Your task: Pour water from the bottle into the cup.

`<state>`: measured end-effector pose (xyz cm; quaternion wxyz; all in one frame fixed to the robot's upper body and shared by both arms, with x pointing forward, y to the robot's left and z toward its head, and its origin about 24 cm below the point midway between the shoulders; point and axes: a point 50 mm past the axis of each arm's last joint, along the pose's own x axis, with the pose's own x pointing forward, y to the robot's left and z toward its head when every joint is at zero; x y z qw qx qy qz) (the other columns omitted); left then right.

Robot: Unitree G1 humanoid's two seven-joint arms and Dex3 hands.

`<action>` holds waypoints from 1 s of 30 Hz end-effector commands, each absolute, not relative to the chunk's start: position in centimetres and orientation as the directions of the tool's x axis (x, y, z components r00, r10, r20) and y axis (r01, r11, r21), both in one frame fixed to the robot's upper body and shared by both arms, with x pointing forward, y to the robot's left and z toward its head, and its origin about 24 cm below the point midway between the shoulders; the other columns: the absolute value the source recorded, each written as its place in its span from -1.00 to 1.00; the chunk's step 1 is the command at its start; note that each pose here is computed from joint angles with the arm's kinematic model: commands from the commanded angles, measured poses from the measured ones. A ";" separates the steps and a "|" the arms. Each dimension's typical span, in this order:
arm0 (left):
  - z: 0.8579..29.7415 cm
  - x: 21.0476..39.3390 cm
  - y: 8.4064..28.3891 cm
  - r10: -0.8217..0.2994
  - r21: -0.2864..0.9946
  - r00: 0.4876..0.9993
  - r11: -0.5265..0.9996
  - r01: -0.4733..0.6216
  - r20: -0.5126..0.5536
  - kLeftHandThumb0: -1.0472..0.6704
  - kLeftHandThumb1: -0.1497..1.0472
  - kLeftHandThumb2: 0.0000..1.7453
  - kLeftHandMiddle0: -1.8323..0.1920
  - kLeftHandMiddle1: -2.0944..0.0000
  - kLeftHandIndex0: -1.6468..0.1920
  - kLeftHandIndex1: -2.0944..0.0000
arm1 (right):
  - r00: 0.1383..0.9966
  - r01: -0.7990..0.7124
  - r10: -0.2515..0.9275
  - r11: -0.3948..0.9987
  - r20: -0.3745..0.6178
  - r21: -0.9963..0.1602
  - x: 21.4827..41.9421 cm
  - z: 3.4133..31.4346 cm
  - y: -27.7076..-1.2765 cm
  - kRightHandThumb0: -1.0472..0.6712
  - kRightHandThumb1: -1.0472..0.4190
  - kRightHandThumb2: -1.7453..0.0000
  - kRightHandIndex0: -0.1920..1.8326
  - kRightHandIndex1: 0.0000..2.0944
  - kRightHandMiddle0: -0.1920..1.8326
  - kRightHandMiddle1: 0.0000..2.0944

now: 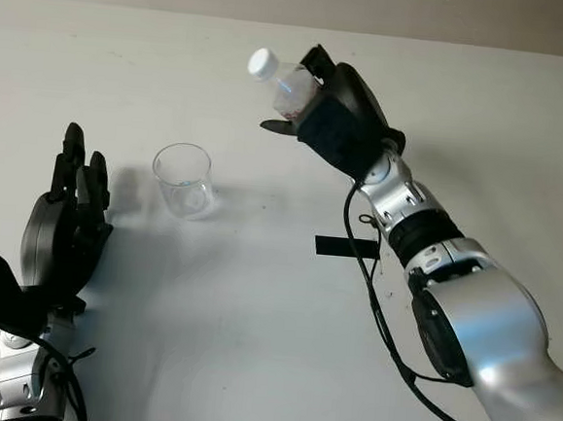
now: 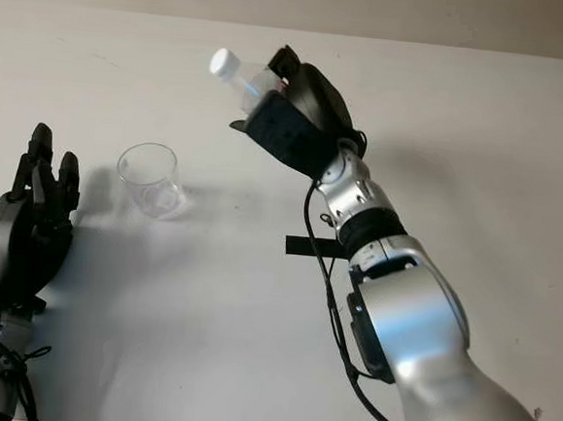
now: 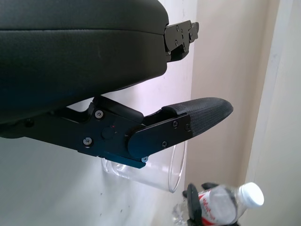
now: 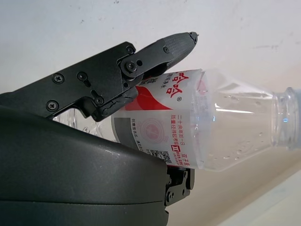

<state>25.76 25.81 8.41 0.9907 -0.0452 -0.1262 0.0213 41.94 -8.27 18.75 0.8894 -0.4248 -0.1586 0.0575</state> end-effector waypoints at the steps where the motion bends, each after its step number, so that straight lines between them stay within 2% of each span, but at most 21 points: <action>1: 7.5 25.4 25.5 0.059 -0.108 0.974 0.994 -0.036 0.219 -0.65 1.00 -0.17 1.00 1.00 1.00 1.00 | 0.923 0.062 0.267 0.609 0.278 -0.791 41.9 20.2 -7.3 0.01 -1.00 0.87 0.21 1.00 0.18 1.00; 7: 7.3 25.2 25.3 0.065 -0.110 0.974 0.993 -0.042 0.219 -0.67 1.00 -0.18 1.00 1.00 1.00 1.00 | 0.878 0.164 0.341 0.442 0.334 -0.882 41.6 20.6 -6.3 -0.02 -1.00 0.89 0.25 1.00 0.04 1.00; 11: 7.1 25.0 25.1 0.069 -0.112 0.975 0.993 -0.045 0.213 -0.65 1.00 -0.17 1.00 1.00 1.00 1.00 | 0.847 0.218 0.383 0.381 0.368 -0.898 41.4 20.7 -5.9 0.00 -1.00 0.87 0.12 1.00 -0.28 1.00; 15: 7.0 24.9 24.9 0.065 -0.117 0.976 0.992 -0.041 0.210 -0.64 1.00 -0.15 1.00 1.00 1.00 1.00 | 0.820 0.265 0.419 0.328 0.391 -0.907 41.2 20.9 -5.4 0.00 -1.00 0.83 0.04 1.00 -0.46 1.00; 22: 6.7 24.9 24.6 0.067 -0.129 0.975 0.991 -0.040 0.213 -0.63 1.00 -0.15 1.00 0.99 1.00 1.00 | 0.746 0.366 0.494 0.258 0.447 -0.894 40.7 21.1 -4.6 -0.01 -1.00 0.79 0.23 1.00 -0.48 1.00; 30: 6.6 25.0 24.4 0.072 -0.130 0.974 0.990 -0.044 0.215 -0.65 1.00 -0.16 1.00 1.00 1.00 1.00 | 0.710 0.404 0.529 0.235 0.465 -0.884 40.5 21.6 -4.0 -0.02 -1.00 0.82 0.23 1.00 -0.55 1.00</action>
